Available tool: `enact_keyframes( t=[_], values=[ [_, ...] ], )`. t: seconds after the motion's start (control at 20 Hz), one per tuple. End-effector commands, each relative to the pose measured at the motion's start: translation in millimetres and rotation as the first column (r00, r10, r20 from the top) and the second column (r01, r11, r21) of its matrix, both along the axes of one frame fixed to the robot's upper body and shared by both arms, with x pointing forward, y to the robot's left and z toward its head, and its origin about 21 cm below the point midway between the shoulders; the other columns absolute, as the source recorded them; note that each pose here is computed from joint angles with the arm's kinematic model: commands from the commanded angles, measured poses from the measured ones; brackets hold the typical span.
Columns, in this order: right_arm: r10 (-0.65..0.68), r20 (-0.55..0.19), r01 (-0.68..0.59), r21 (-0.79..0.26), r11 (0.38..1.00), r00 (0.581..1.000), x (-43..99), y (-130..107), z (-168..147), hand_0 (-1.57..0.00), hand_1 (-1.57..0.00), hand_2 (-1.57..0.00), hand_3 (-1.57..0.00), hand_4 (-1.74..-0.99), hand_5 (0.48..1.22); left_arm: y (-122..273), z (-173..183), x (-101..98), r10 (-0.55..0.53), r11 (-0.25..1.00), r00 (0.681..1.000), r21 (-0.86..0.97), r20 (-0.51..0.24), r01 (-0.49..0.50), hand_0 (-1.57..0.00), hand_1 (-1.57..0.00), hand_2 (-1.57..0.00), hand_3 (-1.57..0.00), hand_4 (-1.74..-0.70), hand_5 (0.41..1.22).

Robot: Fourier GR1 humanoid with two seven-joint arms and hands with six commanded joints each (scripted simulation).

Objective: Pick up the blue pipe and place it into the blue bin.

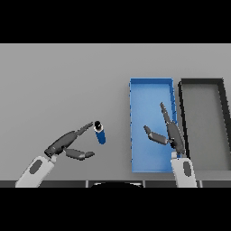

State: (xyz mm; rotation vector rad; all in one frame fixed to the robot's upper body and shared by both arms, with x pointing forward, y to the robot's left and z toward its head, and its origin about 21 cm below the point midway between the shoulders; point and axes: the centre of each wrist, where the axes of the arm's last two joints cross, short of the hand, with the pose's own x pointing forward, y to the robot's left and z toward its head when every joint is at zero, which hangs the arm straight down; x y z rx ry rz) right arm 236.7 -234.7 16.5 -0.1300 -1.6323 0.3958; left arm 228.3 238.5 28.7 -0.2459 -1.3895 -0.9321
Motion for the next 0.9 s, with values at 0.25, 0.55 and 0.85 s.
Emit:
enact_keyframes(
  t=[0.25,0.55,0.85],
  values=[
    [0.007,0.020,-0.007,0.020,1.000,1.000,-0.4,-2.6,2.5,0.00,0.00,0.00,0.00,-1.206,0.554,-30.3,-21.1,13.5,0.004,0.999,1.000,-0.054,0.017,-0.003,0.00,0.00,0.00,0.00,-1.13,0.488],
    [-0.005,0.013,0.005,0.039,0.999,1.000,-1.6,-1.1,0.7,0.00,0.00,0.00,0.00,-1.201,0.548,-56.6,-40.9,20.9,0.030,0.995,1.000,-0.096,-0.007,-0.030,0.00,0.00,0.00,0.00,-1.12,0.494],
    [-0.009,0.020,0.009,0.007,1.000,1.000,-5.7,-7.1,0.9,0.00,0.00,0.00,0.00,-1.186,0.554,-71.2,-53.0,32.8,0.029,0.979,0.999,-0.202,-0.035,-0.036,0.00,-0.04,-0.17,-0.11,-1.18,0.601]
  ],
)
